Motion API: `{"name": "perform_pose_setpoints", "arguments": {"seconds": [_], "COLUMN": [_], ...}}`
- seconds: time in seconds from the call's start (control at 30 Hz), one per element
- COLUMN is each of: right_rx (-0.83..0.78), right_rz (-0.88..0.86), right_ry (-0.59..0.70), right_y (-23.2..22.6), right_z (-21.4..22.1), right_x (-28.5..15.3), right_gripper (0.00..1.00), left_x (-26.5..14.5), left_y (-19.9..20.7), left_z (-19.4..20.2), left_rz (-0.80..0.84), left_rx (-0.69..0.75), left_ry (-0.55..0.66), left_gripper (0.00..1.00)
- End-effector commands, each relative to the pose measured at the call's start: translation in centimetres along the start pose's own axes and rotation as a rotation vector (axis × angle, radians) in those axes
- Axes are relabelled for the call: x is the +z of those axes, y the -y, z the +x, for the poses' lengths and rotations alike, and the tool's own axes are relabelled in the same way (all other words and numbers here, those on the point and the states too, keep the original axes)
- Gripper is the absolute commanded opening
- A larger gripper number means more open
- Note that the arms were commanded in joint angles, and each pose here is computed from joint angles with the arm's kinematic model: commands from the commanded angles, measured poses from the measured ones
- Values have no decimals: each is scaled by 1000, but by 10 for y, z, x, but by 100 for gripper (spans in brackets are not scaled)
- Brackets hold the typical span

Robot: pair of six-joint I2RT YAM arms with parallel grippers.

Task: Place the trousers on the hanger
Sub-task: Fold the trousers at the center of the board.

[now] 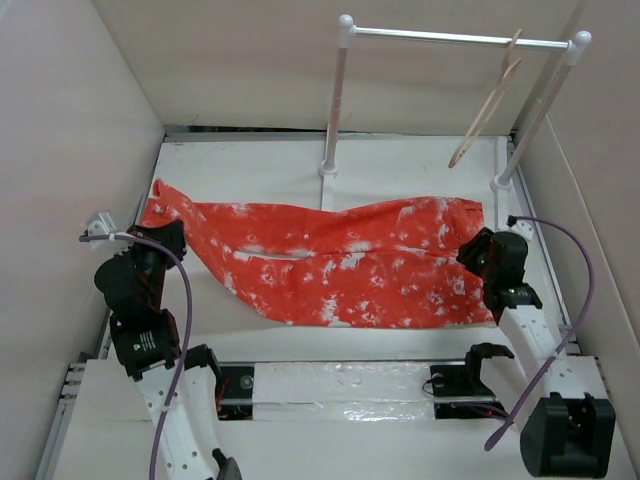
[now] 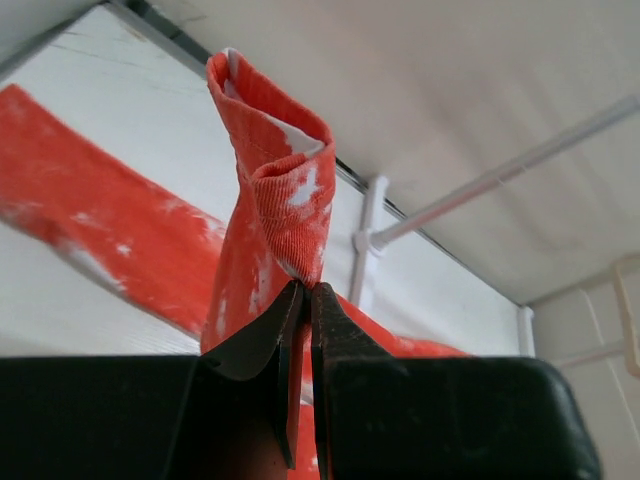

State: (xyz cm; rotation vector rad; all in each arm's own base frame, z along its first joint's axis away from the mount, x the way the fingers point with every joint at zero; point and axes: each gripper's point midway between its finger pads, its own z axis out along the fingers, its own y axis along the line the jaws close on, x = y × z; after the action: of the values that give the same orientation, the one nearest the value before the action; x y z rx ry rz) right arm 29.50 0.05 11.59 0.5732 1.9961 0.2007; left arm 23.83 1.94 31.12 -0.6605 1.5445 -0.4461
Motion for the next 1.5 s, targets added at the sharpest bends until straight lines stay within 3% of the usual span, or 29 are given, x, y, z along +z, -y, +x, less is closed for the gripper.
{"name": "perform_pose_setpoints", "arguments": {"seconds": [0.0, 0.1, 0.23, 0.43, 0.63, 0.7, 0.77, 0.9, 1.0, 1.03, 1.13, 1.27, 1.47], "right_rx": [105, 189, 271, 287, 306, 300, 296, 193, 196, 209, 231, 281, 344], "right_rz": [249, 284, 235, 225, 198, 165, 126, 72, 187, 216, 344, 423, 357], "right_ry": [17, 13, -107, -160, -348, -344, -368, -298, -173, -142, -72, -72, -177], "right_y": [55, 72, 67, 63, 54, 48, 36, 11, 42, 54, 101, 133, 128], "right_z": [2, 7, 25, 19, 34, 23, 19, -15, -35, -37, -34, -12, 20], "right_x": [-14, -13, 2, 43, 95, 111, 120, 107, 69, 60, 27, 3, 10], "right_gripper": [48, 48, 45, 34, 31, 30, 24, 26, 46, 60, 70, 67, 63], "left_x": [-17, -23, -21, -28, -34, -36, -36, -37, -38, -39, -41, -43, -45], "left_y": [45, 57, 58, 52, 55, 58, 56, 53, 51, 51, 53, 53, 51], "left_z": [-7, -3, 18, 35, 41, 44, 46, 51, 50, 49, 49, 48, 45], "left_rz": [195, 250, 298, 305, 332, 345, 343, 332, 317, 317, 321, 318, 307], "left_rx": [53, 95, 145, 215, 228, 226, 226, 218, 210, 210, 206, 203, 197], "left_ry": [22, 9, -51, -60, -66, -80, -83, -99, -94, -90, -90, -83, -72], "left_gripper": [0, 0, 0, 0, 0, 0, 0, 0, 0, 0, 0, 0, 0]}}
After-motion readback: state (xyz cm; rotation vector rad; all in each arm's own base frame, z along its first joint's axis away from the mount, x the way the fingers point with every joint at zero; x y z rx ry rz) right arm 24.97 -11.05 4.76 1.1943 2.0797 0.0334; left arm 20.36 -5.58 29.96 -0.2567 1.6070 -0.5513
